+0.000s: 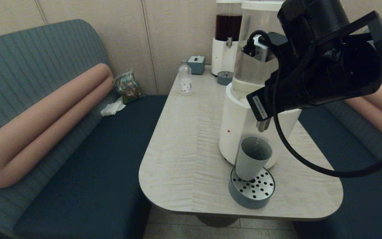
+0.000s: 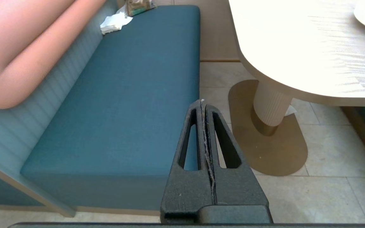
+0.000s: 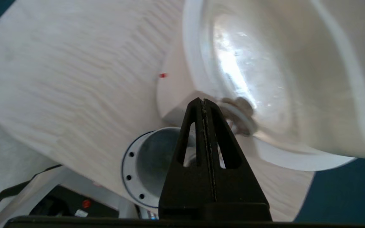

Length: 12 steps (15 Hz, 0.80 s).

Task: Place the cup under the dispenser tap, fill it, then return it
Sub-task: Turn off the faucet

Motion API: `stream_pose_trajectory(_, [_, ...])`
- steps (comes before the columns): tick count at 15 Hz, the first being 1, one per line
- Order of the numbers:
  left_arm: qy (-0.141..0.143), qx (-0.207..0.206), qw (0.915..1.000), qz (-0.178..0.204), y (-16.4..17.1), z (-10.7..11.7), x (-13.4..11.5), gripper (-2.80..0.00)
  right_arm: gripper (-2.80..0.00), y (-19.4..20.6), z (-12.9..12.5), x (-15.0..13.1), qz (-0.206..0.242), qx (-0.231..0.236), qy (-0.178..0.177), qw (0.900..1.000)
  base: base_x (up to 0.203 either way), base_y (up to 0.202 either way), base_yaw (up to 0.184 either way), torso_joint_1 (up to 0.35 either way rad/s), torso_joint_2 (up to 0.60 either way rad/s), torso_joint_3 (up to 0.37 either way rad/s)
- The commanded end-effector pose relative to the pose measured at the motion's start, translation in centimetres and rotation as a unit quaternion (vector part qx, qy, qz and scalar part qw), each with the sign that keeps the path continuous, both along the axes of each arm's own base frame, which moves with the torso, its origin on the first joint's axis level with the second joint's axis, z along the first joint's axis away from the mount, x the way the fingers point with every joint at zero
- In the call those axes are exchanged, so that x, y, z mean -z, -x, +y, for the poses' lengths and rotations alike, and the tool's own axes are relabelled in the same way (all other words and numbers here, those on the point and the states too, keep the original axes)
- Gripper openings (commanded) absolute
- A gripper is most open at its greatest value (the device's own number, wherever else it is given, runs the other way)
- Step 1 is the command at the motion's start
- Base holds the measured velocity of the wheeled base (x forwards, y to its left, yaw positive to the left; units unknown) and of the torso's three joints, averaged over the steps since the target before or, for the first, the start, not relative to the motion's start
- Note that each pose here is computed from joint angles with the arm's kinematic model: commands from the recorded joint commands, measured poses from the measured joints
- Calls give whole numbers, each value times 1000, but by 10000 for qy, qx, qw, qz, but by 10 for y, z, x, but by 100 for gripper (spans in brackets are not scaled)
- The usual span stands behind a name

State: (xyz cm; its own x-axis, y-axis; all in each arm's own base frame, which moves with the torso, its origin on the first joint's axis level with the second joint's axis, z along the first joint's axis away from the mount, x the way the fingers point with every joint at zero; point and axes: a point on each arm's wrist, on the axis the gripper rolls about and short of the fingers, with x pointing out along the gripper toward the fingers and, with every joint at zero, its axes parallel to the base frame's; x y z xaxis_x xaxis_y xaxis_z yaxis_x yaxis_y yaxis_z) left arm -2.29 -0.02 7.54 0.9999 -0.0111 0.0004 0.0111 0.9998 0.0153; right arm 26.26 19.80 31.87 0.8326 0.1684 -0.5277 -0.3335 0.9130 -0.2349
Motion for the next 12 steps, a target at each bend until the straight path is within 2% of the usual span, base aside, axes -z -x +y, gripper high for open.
stream_pose_trajectory(1, [0, 6, 10000, 10, 0, 0, 0, -280, -280, 1, -1, 0, 6, 20, 29, 10000, 0, 0, 0, 0, 0, 0])
stream_pose_trajectory(8, [0, -2, 10000, 6, 0, 0, 0, -280, -280, -1, -3, 0, 21, 37, -17, 10000, 0, 0, 0, 0, 0, 0])
stream_pose_trajectory(11, [0, 6, 10000, 2, 0, 0, 0, -280, -280, 3, -1, -4, -1, -80, -89, 9999, 0, 0, 0, 0, 0, 0])
stream_pose_trajectory(12, [0, -2, 10000, 5, 0, 0, 0, -280, -280, 11, 1, -9, -35, -273, -193, 9994, 0, 0, 0, 0, 0, 0])
